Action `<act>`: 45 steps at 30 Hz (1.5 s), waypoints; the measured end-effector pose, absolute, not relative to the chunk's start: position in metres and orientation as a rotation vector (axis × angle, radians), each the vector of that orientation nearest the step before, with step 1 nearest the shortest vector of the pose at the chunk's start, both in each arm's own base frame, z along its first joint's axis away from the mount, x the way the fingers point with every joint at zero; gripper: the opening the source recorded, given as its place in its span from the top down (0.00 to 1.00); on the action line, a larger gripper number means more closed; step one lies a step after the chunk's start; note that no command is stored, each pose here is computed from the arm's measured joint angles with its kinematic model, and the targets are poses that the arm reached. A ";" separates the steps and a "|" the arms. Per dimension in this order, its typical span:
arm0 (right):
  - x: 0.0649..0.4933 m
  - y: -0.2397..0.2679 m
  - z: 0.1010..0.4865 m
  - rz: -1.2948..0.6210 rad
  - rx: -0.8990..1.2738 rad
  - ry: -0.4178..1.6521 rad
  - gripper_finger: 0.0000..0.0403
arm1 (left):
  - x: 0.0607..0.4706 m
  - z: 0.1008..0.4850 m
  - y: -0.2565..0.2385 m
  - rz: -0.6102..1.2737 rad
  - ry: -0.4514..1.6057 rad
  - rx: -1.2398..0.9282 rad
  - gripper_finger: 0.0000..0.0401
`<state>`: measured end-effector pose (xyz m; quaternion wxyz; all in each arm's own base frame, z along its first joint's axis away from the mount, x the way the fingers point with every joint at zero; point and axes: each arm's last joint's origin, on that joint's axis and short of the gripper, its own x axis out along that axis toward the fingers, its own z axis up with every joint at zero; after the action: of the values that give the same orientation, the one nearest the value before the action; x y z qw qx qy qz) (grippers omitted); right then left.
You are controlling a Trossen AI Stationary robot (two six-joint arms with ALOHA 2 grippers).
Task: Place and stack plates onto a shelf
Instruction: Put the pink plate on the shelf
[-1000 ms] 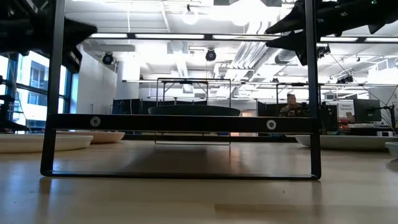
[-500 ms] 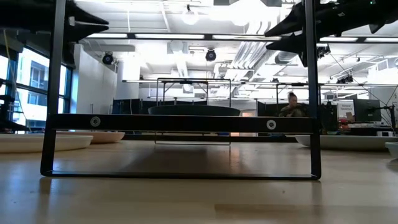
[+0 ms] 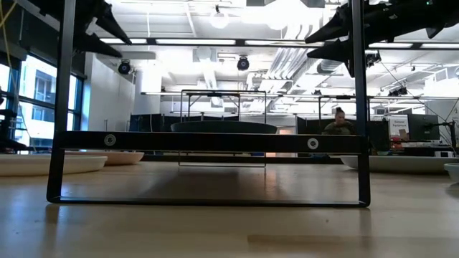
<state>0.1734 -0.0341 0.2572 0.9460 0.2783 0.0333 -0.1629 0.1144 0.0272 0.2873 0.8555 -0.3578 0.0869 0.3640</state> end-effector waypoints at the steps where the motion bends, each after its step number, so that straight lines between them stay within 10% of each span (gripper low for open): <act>1: 0.173 -0.034 0.257 -0.332 0.567 0.068 0.67 | 0.117 0.286 0.028 0.750 0.204 -0.764 0.56; 26: 0.173 -0.034 0.257 -0.332 0.567 0.071 0.67 | 0.173 0.190 0.080 0.901 1.064 -0.744 0.56; 45: 0.173 -0.034 0.256 -0.334 0.567 0.077 0.67 | 0.188 0.153 0.093 0.917 1.242 -0.692 0.56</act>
<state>0.1732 -0.0341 0.2562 0.9455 0.2786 0.0379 -0.1640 0.1876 0.0931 0.1534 0.6632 -0.3062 0.5494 0.4057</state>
